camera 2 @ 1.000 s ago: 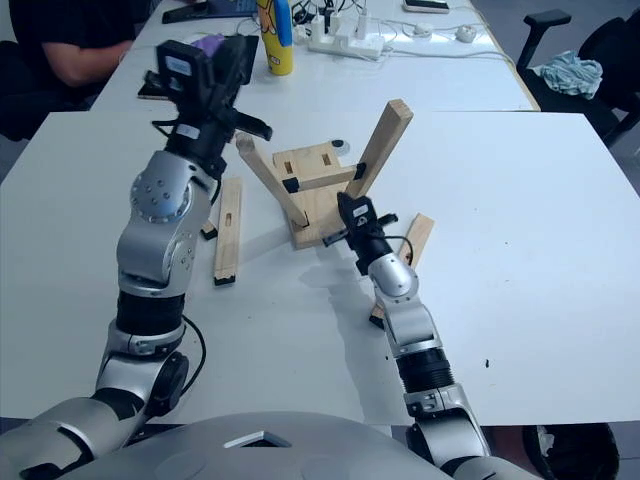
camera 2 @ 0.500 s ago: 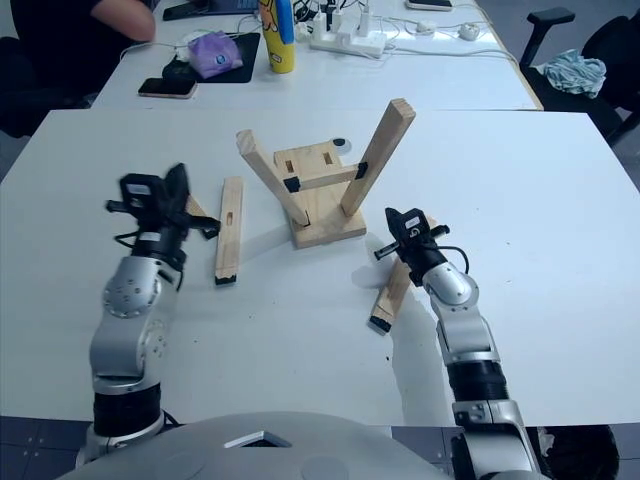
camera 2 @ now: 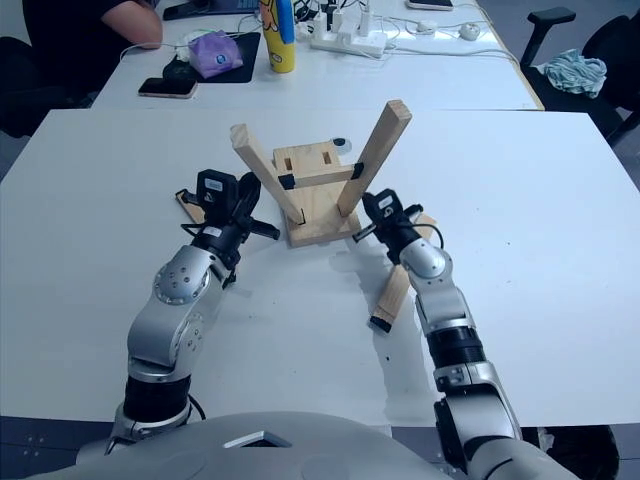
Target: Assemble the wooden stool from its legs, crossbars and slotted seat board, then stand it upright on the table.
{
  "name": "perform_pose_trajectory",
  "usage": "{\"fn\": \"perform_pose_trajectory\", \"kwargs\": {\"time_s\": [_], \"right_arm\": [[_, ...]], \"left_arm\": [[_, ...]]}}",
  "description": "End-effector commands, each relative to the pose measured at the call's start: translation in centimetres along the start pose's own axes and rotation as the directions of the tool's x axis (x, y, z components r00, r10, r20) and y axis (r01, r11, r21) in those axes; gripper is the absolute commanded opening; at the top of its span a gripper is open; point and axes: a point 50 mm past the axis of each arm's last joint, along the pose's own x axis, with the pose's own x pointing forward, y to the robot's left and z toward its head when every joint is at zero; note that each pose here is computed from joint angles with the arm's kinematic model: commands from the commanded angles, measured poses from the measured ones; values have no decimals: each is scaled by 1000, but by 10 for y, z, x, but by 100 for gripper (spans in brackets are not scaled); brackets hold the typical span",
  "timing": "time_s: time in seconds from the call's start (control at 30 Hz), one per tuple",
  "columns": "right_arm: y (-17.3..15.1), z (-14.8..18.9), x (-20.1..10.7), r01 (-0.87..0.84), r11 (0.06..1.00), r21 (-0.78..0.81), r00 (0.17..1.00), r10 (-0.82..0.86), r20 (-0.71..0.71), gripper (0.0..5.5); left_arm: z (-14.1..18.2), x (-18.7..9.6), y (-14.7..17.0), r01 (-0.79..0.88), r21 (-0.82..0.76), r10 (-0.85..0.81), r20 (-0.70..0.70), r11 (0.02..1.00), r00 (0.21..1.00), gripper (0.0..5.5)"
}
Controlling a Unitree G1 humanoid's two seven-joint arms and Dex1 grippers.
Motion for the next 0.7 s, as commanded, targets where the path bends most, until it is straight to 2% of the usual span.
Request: {"fn": "perform_pose_trajectory", "kwargs": {"time_s": [0.03,0.13,0.27,0.33,0.5,0.7], "right_arm": [[11,5,-2,-52,999,-8,998,52,23,0],[14,6,-3,-65,998,-13,998,65,23,0],[3,-23,-11,-31,999,-41,985,24,-170,0],[-8,-30,-12,-1,999,-50,976,-10,-216,0],[-21,-30,-3,24,998,-56,973,-36,-226,0],[-19,-15,0,11,999,33,993,-7,-117,0]], "left_arm": [[-4,5,4,-16,4,16,-26,1000,1000,2],[-9,5,8,-23,7,23,-48,1000,999,2],[-16,3,14,-60,5,60,-78,998,995,2],[-19,2,13,-58,0,58,-92,998,994,2],[-35,-1,7,-20,0,19,-181,1000,983,2],[-59,-3,-5,57,6,-52,-325,998,944,2]]}}
